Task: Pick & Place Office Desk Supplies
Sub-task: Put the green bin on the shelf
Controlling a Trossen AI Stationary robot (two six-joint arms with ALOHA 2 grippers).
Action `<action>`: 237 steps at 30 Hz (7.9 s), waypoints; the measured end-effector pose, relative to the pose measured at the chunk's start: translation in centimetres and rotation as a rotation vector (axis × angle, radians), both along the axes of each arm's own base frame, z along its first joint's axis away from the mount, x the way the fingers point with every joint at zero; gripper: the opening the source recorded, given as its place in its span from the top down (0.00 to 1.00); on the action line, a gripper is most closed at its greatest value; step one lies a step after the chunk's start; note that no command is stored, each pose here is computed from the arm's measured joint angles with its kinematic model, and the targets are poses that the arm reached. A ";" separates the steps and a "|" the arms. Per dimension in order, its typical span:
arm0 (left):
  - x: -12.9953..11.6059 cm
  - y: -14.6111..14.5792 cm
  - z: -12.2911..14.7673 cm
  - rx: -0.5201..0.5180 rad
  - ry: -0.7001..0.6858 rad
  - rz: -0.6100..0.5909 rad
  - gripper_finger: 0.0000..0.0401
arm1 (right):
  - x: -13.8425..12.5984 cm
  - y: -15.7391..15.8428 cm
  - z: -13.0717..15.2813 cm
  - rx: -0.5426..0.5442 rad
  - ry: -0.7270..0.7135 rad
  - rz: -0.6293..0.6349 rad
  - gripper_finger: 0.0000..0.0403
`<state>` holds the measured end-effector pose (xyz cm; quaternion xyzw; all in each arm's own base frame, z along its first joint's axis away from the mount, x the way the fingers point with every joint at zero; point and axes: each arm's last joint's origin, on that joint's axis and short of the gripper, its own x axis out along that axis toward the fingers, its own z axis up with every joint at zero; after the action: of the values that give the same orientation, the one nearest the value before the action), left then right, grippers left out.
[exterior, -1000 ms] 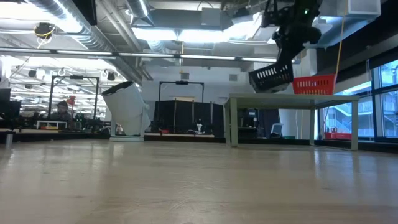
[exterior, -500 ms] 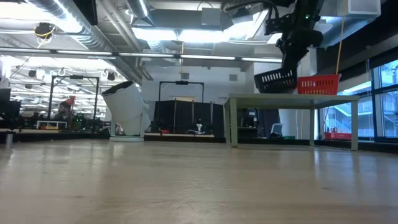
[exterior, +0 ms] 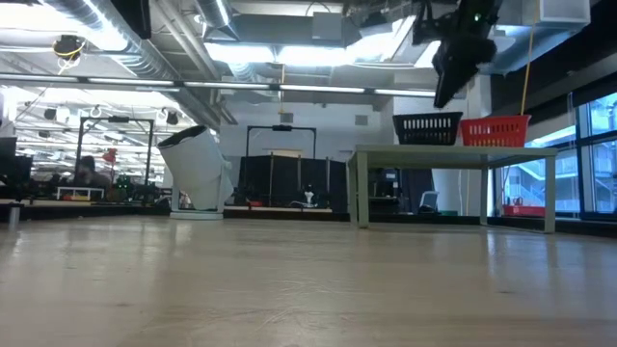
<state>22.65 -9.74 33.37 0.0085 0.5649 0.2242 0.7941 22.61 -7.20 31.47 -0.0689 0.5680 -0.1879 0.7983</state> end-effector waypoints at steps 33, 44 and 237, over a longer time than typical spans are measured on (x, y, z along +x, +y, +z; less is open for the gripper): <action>-10.8 -11.8 -11.9 -0.434 0.347 -0.172 0.54 | 2.4 10.2 4.5 0.141 -0.374 0.171 0.62; -11.0 -12.5 -15.0 -0.397 0.373 -0.211 0.54 | 2.4 10.6 4.5 0.145 -0.374 0.183 0.62; -4.0 0.0 4.6 0.002 -0.184 -0.021 0.85 | 17.6 15.4 -12.7 0.123 -0.211 0.289 0.99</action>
<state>18.62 -9.76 38.00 -0.0054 0.4892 0.2161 0.8450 40.20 8.23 18.81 -0.0809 0.4759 -0.0424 0.8747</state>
